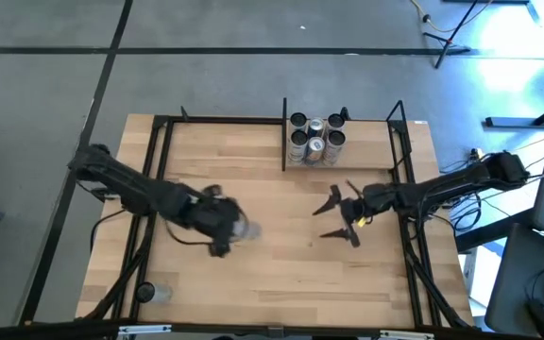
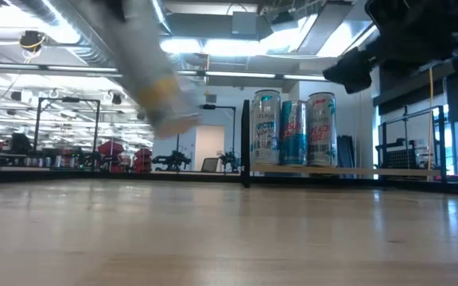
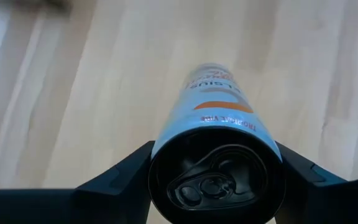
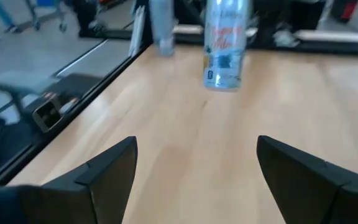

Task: Place canned beverage on shelf
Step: Put the top black soda can on the shelf

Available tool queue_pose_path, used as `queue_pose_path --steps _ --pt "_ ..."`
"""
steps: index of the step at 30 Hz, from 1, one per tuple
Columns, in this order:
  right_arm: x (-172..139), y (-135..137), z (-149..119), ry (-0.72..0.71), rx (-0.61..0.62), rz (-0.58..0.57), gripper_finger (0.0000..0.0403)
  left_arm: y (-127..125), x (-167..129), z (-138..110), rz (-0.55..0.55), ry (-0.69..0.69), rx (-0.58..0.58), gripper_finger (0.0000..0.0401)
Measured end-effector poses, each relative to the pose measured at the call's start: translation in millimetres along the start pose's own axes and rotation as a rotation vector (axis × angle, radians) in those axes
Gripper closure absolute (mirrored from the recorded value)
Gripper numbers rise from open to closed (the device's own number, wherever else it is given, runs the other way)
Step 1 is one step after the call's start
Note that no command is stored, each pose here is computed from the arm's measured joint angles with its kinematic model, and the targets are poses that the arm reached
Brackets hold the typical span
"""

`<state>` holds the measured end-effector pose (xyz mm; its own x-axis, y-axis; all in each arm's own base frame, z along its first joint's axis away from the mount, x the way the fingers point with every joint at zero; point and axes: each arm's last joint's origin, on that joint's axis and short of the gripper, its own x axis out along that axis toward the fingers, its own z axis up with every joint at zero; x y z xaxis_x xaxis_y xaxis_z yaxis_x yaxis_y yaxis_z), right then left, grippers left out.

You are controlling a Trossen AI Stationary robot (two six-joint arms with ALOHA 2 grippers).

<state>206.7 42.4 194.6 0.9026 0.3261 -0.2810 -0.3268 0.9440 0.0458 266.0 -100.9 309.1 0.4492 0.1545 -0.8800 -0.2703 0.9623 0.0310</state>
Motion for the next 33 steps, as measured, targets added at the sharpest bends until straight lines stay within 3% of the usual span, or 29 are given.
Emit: queue_pose_path --steps 4,7,14,23,33 --pt "7.7 9.5 -7.8 0.050 0.021 0.030 0.0086 -16.4 22.8 36.1 -0.003 0.031 0.185 0.0187" --pt "11.9 14.2 -12.9 0.083 0.036 0.051 0.0086 -28.7 44.1 62.3 -0.068 0.068 0.316 0.0187" --pt "19.7 16.4 -24.0 0.152 0.109 0.056 0.0086 -40.3 74.0 100.3 -0.185 0.196 0.508 0.0187" --pt "26.3 15.6 -33.5 0.199 0.147 0.048 0.0086 -47.7 86.5 104.0 -0.182 0.305 0.633 0.0187" --pt "26.6 15.4 -33.5 0.197 0.162 0.045 0.0086 -58.7 83.8 100.2 -0.138 0.265 0.687 0.0176"
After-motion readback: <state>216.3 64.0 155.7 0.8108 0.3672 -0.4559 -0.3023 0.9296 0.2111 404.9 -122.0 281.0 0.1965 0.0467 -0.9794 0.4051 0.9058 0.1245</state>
